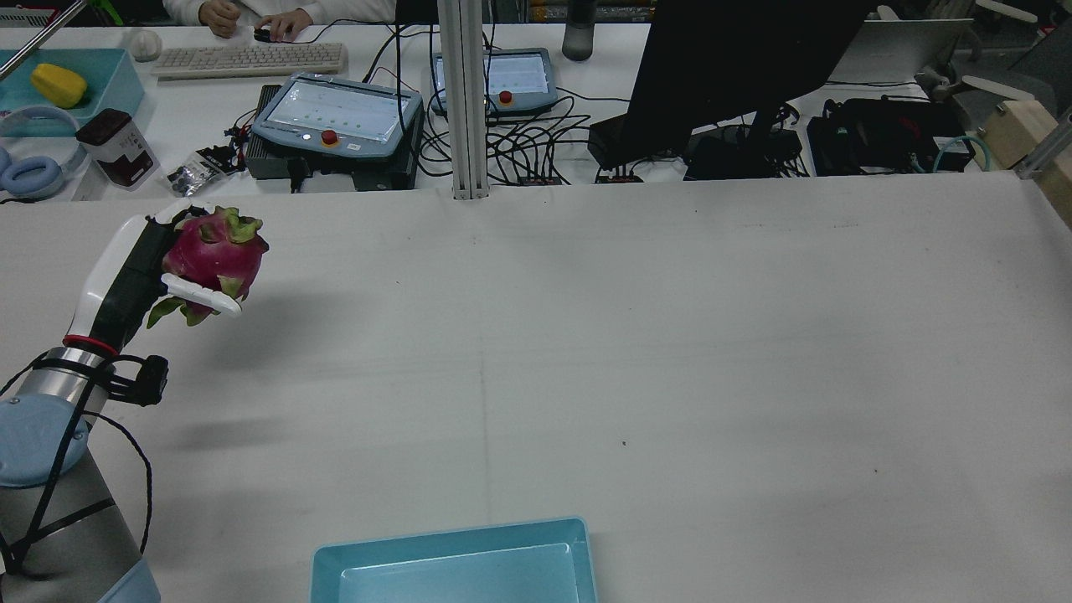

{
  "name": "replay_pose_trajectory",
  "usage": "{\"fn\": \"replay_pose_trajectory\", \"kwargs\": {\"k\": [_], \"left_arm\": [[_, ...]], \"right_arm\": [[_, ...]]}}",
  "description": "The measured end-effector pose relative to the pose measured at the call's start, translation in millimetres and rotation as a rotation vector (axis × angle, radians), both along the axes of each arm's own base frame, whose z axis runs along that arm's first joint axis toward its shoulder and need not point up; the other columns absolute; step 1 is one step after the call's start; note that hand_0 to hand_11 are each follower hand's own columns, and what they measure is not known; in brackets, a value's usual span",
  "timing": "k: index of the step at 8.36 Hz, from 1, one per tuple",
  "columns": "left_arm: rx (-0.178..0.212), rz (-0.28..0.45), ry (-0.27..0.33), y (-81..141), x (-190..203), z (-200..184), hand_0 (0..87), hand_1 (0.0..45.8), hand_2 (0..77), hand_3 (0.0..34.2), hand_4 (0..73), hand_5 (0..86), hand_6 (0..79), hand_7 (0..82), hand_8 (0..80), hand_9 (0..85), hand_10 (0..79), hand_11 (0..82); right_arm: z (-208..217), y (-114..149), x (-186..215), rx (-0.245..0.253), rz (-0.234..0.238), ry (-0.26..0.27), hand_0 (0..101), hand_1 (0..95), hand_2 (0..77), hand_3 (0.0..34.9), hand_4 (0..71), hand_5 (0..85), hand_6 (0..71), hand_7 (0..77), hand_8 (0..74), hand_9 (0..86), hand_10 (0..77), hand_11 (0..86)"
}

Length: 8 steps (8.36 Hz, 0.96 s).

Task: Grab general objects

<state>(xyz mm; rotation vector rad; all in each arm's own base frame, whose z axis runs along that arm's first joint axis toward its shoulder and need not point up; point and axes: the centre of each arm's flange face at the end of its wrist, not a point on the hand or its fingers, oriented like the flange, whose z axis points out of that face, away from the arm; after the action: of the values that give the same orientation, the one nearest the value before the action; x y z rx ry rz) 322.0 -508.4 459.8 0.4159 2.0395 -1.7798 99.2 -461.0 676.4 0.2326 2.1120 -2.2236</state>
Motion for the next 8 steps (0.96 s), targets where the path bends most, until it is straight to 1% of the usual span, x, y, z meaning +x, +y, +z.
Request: {"fn": "replay_pose_trajectory", "kwargs": {"k": [1,2,3,4,5,6,7,8], "left_arm": [[0.093,0.052,0.031,-20.3,-5.5,-9.5,23.1,0.0,1.1,0.0,11.4,57.8,46.9,44.7,56.2,60.0,36.5,70.9],[0.171,0.089,0.046,-37.2,-9.5,-11.5,20.4,0.0,1.1,0.0,10.9,57.8,48.0,44.7,56.7,61.1,36.5,77.4],[0.231,0.125,0.058,-47.1,-7.2,-9.4,19.2,0.0,1.1,0.0,11.4,57.8,49.1,44.7,56.7,62.2,36.5,78.0],[0.278,0.169,0.067,-51.2,-2.4,-10.0,19.2,0.0,1.1,0.0,11.4,57.8,49.1,44.7,56.7,62.2,36.5,78.0],[0.318,0.227,0.07,-52.0,5.2,-15.7,19.3,0.0,1.1,0.0,11.4,57.8,50.2,44.2,59.5,62.2,38.2,75.8],[0.359,0.288,0.072,-51.8,14.3,-27.5,19.3,0.0,1.1,0.0,11.4,57.8,50.2,44.2,59.5,62.2,38.2,75.8],[0.403,0.351,0.074,-51.5,24.3,-44.5,20.4,0.0,1.1,0.0,11.4,57.8,51.3,44.2,60.5,62.2,38.7,72.5],[0.461,0.435,0.074,-49.2,40.2,-68.7,31.2,0.0,1.1,0.0,12.0,58.4,51.8,44.2,61.1,62.7,39.3,70.4]], "right_arm": [[0.2,0.0,0.0,0.0,0.0,0.0,0,94.9,77.4,0.0,0.0,0.0,0.0,0.0,0.0,0.5,0.0,0.5],[0.2,0.0,0.0,0.0,0.0,0.0,0,94.9,77.4,0.0,0.0,0.0,0.0,0.0,0.0,0.5,0.0,0.5],[0.2,0.0,0.0,0.0,0.0,0.0,0,94.9,77.4,0.0,0.0,0.0,0.0,0.0,0.0,0.5,0.0,0.5],[0.3,0.1,0.0,-0.001,0.0,0.0,0,94.9,77.4,0.0,0.0,0.0,0.0,0.0,0.0,0.5,0.0,0.5],[0.3,0.0,0.0,0.0,0.0,0.0,0,94.9,77.4,0.0,0.0,0.0,0.0,0.0,0.0,0.5,0.0,0.5],[0.1,0.0,0.0,0.0,0.0,0.0,0,94.9,77.4,0.0,0.0,0.0,0.0,0.0,0.0,0.5,0.0,0.5],[-0.1,0.0,0.0,0.0,0.0,0.0,0,94.9,77.4,0.0,0.0,0.0,0.0,0.0,0.0,0.5,0.0,0.5],[-0.1,0.0,0.0,0.0,0.0,0.0,0,94.9,77.4,0.0,0.0,0.0,0.0,0.0,0.0,0.5,0.0,0.5]]}}
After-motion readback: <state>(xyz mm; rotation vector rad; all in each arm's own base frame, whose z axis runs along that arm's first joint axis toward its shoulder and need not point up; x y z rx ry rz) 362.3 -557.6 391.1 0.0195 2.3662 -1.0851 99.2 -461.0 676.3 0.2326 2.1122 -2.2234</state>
